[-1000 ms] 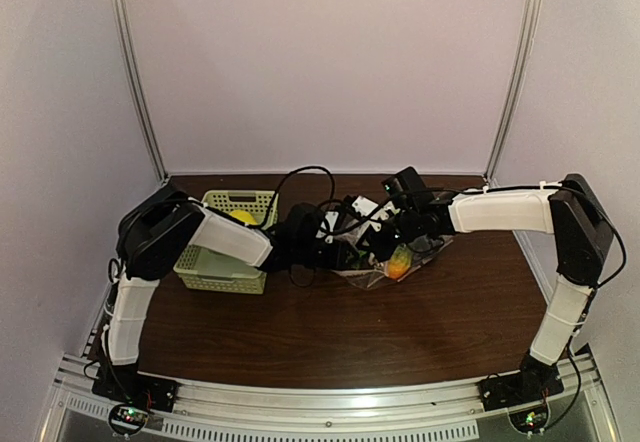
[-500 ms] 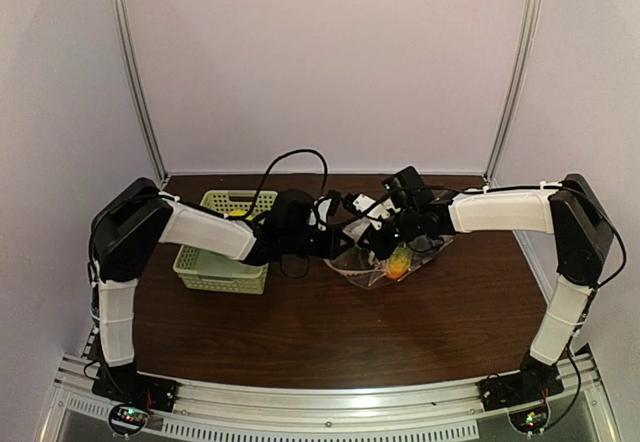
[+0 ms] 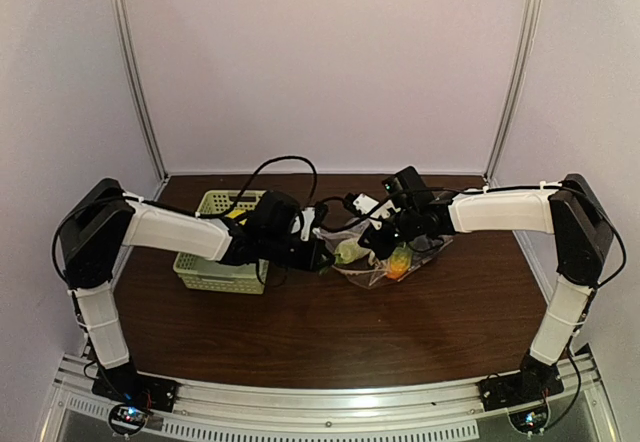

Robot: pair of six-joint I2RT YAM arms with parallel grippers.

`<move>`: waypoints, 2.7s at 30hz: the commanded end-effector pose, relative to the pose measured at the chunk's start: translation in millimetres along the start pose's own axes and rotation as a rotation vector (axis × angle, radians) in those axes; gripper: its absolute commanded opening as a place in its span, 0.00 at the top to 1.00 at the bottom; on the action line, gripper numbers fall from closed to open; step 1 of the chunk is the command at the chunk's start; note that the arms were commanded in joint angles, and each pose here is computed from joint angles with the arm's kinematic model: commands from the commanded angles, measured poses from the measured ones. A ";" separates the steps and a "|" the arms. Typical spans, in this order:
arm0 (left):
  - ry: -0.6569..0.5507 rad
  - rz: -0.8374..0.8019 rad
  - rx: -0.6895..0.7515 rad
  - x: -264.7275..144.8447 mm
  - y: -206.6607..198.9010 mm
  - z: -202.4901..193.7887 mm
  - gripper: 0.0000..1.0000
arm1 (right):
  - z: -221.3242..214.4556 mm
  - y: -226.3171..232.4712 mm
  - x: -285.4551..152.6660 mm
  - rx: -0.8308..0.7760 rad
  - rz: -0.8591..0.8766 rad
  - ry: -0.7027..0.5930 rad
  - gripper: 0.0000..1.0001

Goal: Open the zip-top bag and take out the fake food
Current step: Adjust the fake vegetable in the zipper food storage bag, then pick up the fake vegetable from the zipper food storage bag, then place the fake vegetable in the bin.

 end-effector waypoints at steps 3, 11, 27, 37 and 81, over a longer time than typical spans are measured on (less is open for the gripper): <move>0.042 0.047 0.018 -15.6 10.8 -18.9 0.96 | -1.8 -3.0 1.7 0.002 -0.010 0.017 1.00; -0.051 0.067 0.097 -17.2 6.7 4.1 0.50 | -8.7 -1.6 8.3 -0.002 -0.002 0.039 1.00; -0.079 -0.018 0.096 21.5 5.6 31.3 0.39 | -3.6 -3.1 3.1 -0.004 -0.010 0.026 1.00; -0.038 0.013 0.116 59.0 20.1 31.3 0.32 | -3.8 -1.7 2.8 -0.002 -0.003 0.024 1.00; -0.136 0.567 0.000 -184.4 86.2 3.1 0.74 | -5.0 -3.0 4.8 -0.007 0.001 0.043 1.00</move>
Point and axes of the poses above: each gripper's point midway between its finger pads, its own x axis out along the fingers, its own y axis along the line the jaws close on, z = x × y, the point moved 2 cm from there along -x, back along the fingers, and after that the axes turned 12 degrees about -x, right-handed, at the moved point
